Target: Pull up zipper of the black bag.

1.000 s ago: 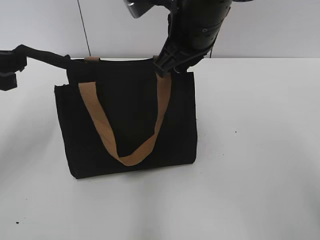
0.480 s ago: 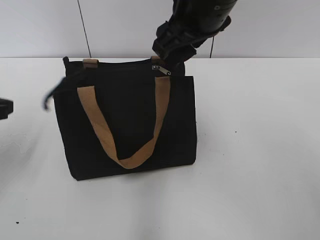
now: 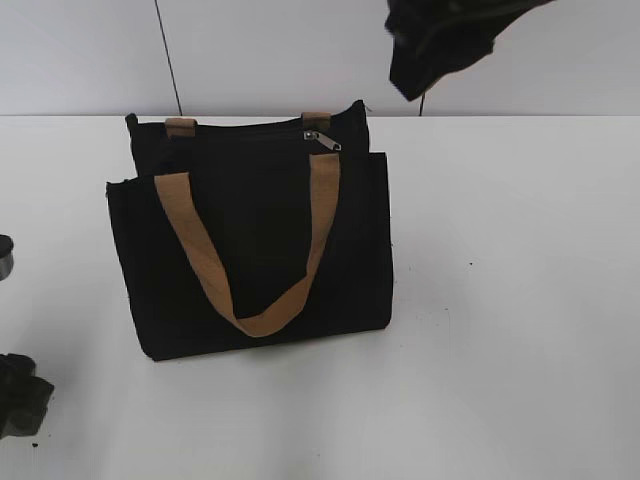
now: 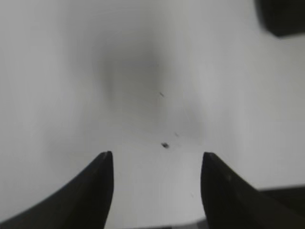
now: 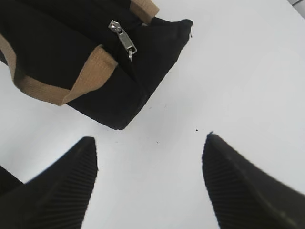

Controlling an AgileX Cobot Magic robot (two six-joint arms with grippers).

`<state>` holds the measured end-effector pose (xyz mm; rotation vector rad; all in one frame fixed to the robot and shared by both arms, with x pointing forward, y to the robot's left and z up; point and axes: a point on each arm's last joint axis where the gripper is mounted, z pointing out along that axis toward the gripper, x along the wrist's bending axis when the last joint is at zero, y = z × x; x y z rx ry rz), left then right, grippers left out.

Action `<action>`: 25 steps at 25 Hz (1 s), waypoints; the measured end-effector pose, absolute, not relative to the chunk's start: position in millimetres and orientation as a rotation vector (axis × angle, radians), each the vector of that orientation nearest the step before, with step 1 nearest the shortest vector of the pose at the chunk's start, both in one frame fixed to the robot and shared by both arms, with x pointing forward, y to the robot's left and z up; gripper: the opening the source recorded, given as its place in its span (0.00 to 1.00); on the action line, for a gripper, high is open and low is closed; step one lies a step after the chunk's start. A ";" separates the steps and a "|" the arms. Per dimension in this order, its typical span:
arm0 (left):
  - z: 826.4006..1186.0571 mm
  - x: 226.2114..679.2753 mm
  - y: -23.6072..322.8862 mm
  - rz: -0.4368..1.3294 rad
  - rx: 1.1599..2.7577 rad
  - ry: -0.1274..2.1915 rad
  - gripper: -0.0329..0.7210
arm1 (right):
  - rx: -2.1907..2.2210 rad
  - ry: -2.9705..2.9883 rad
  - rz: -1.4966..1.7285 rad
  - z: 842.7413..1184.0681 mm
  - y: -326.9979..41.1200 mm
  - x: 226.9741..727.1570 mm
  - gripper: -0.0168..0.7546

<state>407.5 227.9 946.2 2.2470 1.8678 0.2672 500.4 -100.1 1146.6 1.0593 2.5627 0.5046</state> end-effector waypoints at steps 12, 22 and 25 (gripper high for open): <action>1057.9 354.2 222.4 -0.019 2.291 1.631 0.60 | 1.021 2.338 0.984 1246.7 -173.6 397.5 0.70; 1104.2 262.8 277.9 0.339 1.953 1.307 0.60 | 1.031 2.367 1.021 1167.6 -252.2 294.0 0.70; 1102.4 250.5 287.7 0.421 1.929 1.249 0.60 | 1.039 2.386 1.007 1127.2 -268.9 272.4 0.70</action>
